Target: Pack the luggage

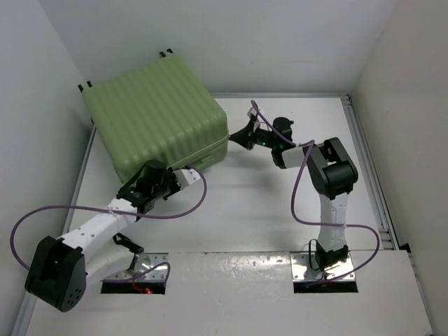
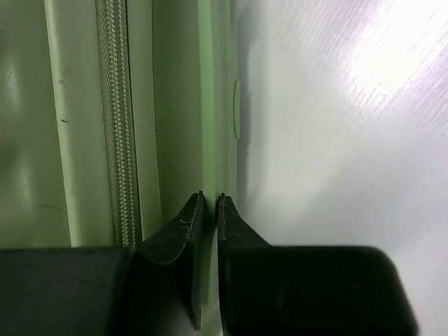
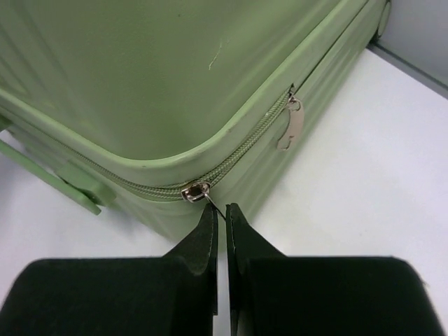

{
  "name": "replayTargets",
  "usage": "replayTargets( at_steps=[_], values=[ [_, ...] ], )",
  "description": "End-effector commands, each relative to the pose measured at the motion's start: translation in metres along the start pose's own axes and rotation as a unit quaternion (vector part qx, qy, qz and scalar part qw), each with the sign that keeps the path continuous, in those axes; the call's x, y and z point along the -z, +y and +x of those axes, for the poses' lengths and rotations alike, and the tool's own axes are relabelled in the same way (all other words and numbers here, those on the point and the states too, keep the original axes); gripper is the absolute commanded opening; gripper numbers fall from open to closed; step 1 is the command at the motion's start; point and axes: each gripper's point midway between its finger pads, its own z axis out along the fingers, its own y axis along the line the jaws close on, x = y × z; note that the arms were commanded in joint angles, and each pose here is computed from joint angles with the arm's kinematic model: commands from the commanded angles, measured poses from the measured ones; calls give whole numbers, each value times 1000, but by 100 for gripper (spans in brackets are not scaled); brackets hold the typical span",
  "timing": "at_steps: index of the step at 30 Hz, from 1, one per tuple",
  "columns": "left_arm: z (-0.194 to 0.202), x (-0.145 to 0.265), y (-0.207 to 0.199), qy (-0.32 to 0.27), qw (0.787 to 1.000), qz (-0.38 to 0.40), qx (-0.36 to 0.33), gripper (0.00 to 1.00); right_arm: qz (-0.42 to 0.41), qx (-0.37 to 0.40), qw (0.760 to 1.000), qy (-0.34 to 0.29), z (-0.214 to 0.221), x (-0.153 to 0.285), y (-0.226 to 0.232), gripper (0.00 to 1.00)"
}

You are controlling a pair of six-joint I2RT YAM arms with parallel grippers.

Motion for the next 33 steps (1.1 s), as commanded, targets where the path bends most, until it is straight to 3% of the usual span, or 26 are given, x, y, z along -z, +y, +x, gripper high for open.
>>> replayTargets(
  at_steps=[1,11,24,33],
  values=[
    [53,10,-30,98,994,51,9,0,219,82,971,-58,-47,24,-114,0],
    [54,2,-24,105,993,57,12,0,260,97,957,-84,-57,9,-158,0],
    [61,-9,-14,118,990,66,26,0,182,85,968,-150,-52,-53,-162,0],
    [59,-13,-13,119,990,72,32,0,188,90,961,-183,-55,-83,-185,0]
  ],
)
